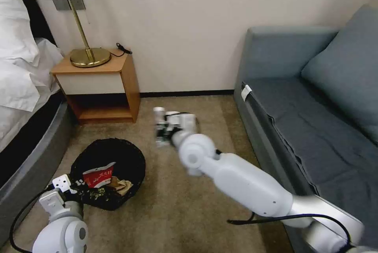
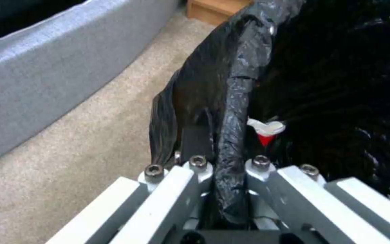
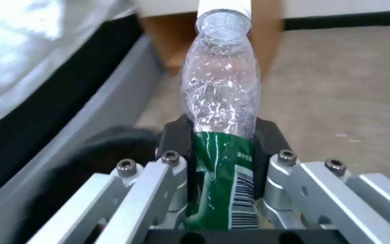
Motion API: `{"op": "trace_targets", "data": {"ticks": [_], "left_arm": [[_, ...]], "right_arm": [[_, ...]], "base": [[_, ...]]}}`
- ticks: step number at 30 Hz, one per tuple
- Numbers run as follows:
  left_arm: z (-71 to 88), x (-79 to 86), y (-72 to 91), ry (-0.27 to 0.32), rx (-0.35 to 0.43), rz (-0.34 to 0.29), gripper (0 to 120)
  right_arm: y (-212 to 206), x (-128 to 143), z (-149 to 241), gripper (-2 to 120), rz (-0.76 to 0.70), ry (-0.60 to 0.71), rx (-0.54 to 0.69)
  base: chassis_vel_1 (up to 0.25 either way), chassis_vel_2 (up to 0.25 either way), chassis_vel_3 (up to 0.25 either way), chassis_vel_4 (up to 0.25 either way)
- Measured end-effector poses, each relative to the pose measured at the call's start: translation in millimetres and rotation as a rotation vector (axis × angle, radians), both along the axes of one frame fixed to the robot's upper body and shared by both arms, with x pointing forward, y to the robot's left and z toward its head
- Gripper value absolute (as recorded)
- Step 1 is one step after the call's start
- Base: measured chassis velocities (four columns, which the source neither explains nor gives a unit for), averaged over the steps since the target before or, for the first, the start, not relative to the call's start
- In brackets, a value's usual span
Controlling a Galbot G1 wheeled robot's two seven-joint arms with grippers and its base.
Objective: Pick up the trash bin, then pick up the garbage on the floor and place it into the trash bin.
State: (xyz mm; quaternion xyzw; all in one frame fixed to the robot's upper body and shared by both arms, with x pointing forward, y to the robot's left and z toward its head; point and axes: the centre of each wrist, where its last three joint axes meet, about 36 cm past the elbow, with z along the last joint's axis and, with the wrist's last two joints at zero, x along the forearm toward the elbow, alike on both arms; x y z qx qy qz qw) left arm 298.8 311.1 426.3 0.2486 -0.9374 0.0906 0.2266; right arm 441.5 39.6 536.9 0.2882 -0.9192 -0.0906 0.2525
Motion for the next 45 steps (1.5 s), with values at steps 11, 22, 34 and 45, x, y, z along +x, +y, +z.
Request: {"op": "trace_targets", "data": {"ticks": [11,22,34,45], "left_arm": [[-0.3,2.1,-8.2,0.003,-0.017,-0.006,2],[4.3,1.0,-11.3,-0.004,-0.014,-0.01,2],[5.6,0.8,-11.1,-0.005,-0.014,-0.013,2],[7.3,2.2,-6.3,0.017,-0.162,0.035,2]], "right_arm": [[78.9,-51.2,-48.2,19,0.122,0.019,-0.086],[77.6,-65.3,-88.3,40,0.16,-0.002,-0.173],[67.5,-60.0,-69.7,84,0.166,-0.045,-0.132],[33.1,-42.1,-15.9,100,0.12,-0.149,-0.045]], "base": [[0.0,0.0,0.0,0.0],[0.0,0.0,0.0,0.0],[0.0,0.0,0.0,0.0],[0.0,0.0,0.0,0.0]]}}
